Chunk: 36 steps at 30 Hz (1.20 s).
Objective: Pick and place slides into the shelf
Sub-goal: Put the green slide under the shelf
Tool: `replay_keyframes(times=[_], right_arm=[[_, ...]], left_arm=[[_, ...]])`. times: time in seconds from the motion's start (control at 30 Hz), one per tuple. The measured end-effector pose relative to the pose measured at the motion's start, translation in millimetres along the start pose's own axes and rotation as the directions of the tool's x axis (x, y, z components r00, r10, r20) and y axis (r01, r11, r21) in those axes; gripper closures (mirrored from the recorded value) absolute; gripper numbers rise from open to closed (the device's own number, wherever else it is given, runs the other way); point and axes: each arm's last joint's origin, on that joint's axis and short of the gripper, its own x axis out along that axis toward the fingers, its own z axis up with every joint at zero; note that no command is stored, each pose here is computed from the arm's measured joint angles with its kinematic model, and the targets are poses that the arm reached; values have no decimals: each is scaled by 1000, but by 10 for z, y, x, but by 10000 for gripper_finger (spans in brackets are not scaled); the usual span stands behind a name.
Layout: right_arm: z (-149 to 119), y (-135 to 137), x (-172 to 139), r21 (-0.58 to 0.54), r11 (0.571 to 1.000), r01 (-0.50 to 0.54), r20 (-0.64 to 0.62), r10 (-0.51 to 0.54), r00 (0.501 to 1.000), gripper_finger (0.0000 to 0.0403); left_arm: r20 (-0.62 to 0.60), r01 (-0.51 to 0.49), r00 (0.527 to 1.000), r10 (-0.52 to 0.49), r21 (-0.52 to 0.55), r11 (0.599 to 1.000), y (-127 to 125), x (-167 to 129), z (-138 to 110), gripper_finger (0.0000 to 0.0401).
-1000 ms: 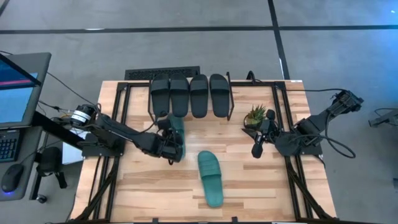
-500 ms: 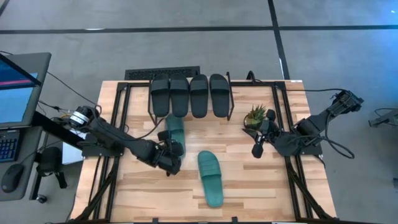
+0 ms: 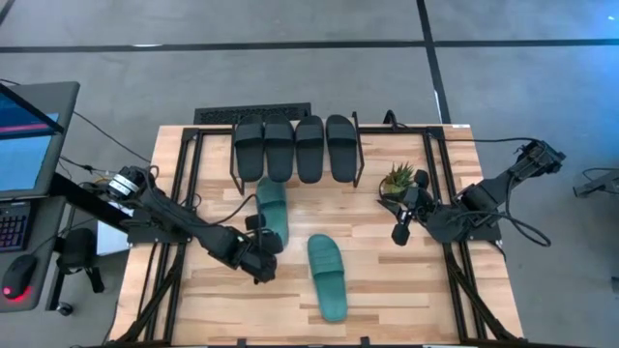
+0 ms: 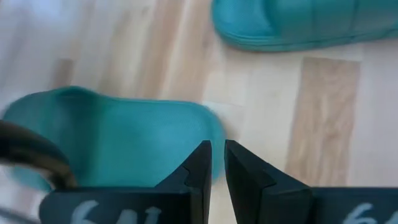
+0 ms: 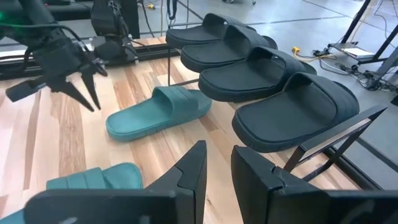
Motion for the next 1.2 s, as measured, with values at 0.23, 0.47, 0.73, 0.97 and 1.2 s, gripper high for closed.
replay_keyframes(times=[0.23, 0.47, 0.73, 0.97, 1.2], right_arm=[[0, 1, 0, 4, 1000, 0, 0, 0, 1000, 339], [0, 1, 0, 8, 1000, -1, 0, 1, 1000, 339], [6, 3, -1, 13, 1000, -2, 4, 2, 1000, 339], [5, 2, 0, 12, 1000, -1, 3, 1, 1000, 339], [4, 2, 0, 11, 1000, -1, 3, 1, 1000, 339]], left_arm=[[16, 3, 1000, -3, 5, 1000, 0, 58, -35, 367], [-24, 31, 999, -30, 3, 1000, -7, 198, -7, 367], [-38, 40, 999, -39, 16, 999, -78, 309, -30, 367], [-45, 7, 999, -5, 54, 998, -59, 309, -47, 367], [-64, 32, 998, -26, 90, 995, -57, 313, -53, 367]])
